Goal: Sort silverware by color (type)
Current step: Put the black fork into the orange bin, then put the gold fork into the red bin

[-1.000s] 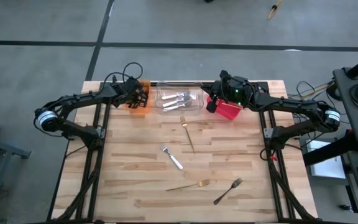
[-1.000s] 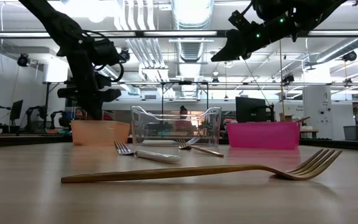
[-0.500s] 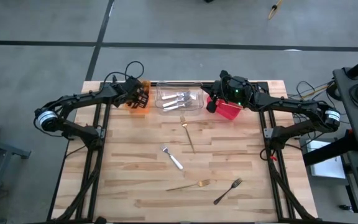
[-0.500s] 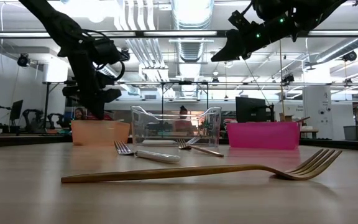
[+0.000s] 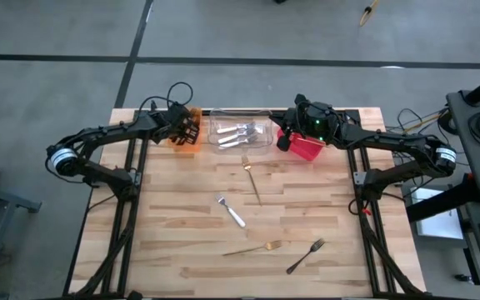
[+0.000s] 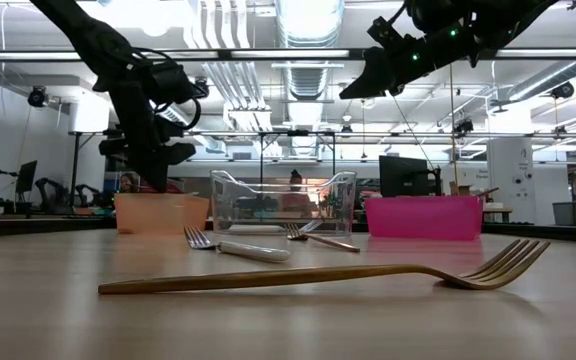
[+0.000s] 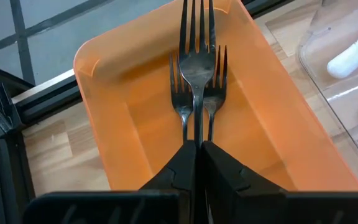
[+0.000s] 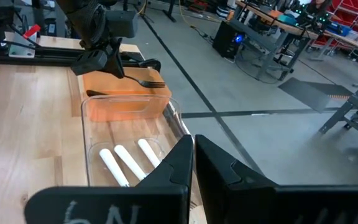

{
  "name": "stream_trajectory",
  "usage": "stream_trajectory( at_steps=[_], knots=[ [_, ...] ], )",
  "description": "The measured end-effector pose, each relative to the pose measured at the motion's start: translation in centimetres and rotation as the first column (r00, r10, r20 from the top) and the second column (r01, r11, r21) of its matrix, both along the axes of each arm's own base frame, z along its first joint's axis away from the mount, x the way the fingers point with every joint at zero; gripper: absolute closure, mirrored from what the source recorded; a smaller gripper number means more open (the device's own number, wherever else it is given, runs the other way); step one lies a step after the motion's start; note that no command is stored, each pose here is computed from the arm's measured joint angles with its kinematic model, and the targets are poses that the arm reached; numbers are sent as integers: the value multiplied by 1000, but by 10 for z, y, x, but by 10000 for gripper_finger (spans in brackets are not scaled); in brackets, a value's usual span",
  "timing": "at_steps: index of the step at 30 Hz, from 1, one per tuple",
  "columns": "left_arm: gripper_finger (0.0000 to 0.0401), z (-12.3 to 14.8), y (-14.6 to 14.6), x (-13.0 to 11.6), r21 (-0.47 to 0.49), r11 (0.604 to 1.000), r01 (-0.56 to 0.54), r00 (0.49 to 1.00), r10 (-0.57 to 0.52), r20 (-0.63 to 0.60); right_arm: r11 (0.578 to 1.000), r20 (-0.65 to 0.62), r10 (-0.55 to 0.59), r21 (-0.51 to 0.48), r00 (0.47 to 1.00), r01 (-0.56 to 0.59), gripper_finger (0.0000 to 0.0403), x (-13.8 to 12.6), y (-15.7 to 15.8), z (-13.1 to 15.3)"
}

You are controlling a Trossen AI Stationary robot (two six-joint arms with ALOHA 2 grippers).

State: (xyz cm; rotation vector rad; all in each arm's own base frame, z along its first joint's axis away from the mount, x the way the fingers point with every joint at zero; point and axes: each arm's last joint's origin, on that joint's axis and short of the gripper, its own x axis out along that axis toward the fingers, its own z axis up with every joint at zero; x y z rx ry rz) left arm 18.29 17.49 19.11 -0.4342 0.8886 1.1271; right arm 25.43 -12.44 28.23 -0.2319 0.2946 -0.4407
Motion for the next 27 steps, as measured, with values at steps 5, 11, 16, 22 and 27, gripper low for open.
stream_trajectory(
  at_steps=[5, 11, 16, 22, 27],
  knots=[
    [393, 0, 0, 0, -2, 1000, -8, 1000, 8, 5, 1000, 0, 0, 0, 1000, 0, 394, 0, 0, 0],
    [392, 0, 0, 0, 2, 1000, -7, 1000, 7, -1, 1000, 0, 0, 0, 1000, 0, 394, 0, 0, 0],
    [387, 0, 0, 0, 2, 1000, -6, 1000, 6, -2, 1000, 0, 0, 0, 1000, 0, 394, 0, 0, 0],
    [374, 0, 0, 0, 3, 1000, -6, 1000, 6, -3, 1000, 0, 0, 0, 1000, 0, 394, 0, 0, 0],
    [368, 0, 0, 0, 3, 1000, -6, 1000, 6, -3, 1000, -1, 0, 0, 1000, 0, 394, 0, 0, 0]
  ],
)
